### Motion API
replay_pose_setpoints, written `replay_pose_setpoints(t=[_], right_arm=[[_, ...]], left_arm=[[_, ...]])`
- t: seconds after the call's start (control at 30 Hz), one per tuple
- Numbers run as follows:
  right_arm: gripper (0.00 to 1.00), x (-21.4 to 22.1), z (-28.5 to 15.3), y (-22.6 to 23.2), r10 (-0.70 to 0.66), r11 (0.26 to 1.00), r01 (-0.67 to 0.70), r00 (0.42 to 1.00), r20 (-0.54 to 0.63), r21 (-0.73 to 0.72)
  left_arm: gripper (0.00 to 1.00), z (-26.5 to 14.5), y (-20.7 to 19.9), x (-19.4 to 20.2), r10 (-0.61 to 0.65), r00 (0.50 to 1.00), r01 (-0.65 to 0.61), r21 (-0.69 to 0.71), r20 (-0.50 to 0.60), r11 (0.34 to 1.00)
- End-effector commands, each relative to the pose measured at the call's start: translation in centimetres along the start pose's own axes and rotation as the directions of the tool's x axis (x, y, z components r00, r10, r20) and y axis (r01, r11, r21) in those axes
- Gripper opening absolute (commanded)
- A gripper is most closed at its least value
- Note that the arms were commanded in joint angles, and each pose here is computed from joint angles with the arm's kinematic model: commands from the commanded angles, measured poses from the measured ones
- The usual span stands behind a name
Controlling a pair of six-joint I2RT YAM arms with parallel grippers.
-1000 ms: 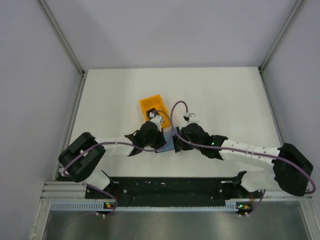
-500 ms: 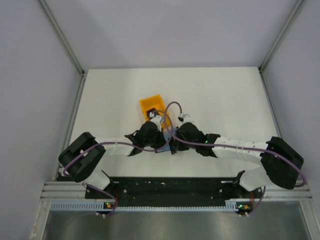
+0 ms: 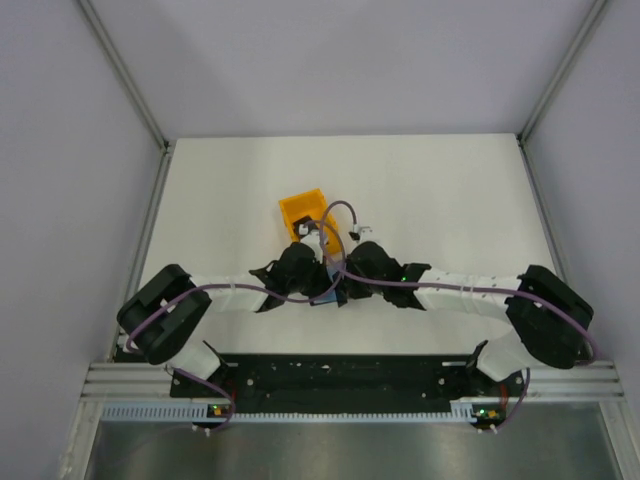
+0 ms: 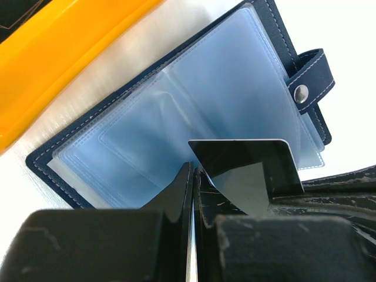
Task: Put the credit cards into the card holder
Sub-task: Turn over the card slot in the card holder.
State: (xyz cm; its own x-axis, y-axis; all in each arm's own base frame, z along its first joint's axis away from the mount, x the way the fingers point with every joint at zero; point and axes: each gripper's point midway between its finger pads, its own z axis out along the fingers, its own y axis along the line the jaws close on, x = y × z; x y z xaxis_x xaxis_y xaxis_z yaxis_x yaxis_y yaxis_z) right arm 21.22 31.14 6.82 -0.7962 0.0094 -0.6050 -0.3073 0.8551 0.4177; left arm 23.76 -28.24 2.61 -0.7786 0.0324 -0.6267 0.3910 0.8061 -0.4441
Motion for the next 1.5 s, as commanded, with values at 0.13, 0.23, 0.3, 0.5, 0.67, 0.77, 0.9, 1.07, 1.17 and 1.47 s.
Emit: replay_pose_setpoints(t=[0.13, 0.23, 0.3, 0.5, 0.67, 0.77, 0.9, 1.07, 1.17, 1.47], right_arm=[[0.0, -0.6, 1.0, 0.2, -0.006, 0.998, 0.006, 1.0, -0.002, 0.06], [0.0, -0.3, 1.2, -0.6, -0.006, 0.995, 0.008, 1.0, -0.016, 0.103], [0.0, -0.1, 1.2, -1.2, -0.006, 0.991, 0.009, 1.0, -0.02, 0.132], [0.0, 0.6, 1.4, -2.1, -0.003, 0.986, 0.009, 0.999, -0.039, 0.167], [0.0, 0.9, 1.3, -2.3, 0.0, 0.985, 0.008, 0.999, -0.046, 0.171], [0.0, 1.0, 1.4, -2.4, 0.002, 0.985, 0.006, 0.999, -0.048, 0.172], [0.0, 1.0, 1.4, -2.3, 0.003, 0.985, 0.006, 0.999, -0.048, 0.17], [0.0, 1.0, 1.3, -2.3, 0.0, 0.986, 0.008, 0.999, -0.051, 0.167], [0.0, 1.1, 1.4, -2.3, 0.003, 0.986, 0.006, 0.999, -0.054, 0.168], [0.0, 1.1, 1.4, -2.4, 0.001, 0.985, 0.008, 0.999, -0.054, 0.17]], left_arm=[[0.0, 0.2, 0.3, 0.8, 0.008, 1.0, -0.008, -0.009, -0.029, 1.0], [0.0, 0.0, 0.1, 0.5, 0.009, 1.0, -0.009, -0.003, -0.022, 1.0], [0.0, -0.4, -0.1, 0.3, 0.011, 1.0, -0.011, -0.002, -0.014, 1.0], [0.0, -2.1, -0.3, -1.7, 0.033, 0.998, -0.031, -0.024, 0.054, 0.999], [0.02, -3.6, 1.1, -2.5, 0.043, 0.994, -0.034, -0.09, 0.103, 0.995], [0.04, -4.2, 1.5, -2.5, 0.046, 0.992, -0.033, -0.105, 0.121, 0.994], [0.04, -4.3, 2.3, -2.1, 0.049, 0.993, -0.033, -0.136, 0.111, 0.99], [0.04, -4.2, 2.9, -1.8, 0.043, 0.993, -0.027, -0.151, 0.11, 0.988], [0.03, -4.0, 3.0, -1.7, 0.042, 0.993, -0.026, -0.153, 0.106, 0.988], [0.02, -2.9, 2.7, -1.1, 0.037, 0.997, -0.028, -0.13, 0.073, 0.991]])
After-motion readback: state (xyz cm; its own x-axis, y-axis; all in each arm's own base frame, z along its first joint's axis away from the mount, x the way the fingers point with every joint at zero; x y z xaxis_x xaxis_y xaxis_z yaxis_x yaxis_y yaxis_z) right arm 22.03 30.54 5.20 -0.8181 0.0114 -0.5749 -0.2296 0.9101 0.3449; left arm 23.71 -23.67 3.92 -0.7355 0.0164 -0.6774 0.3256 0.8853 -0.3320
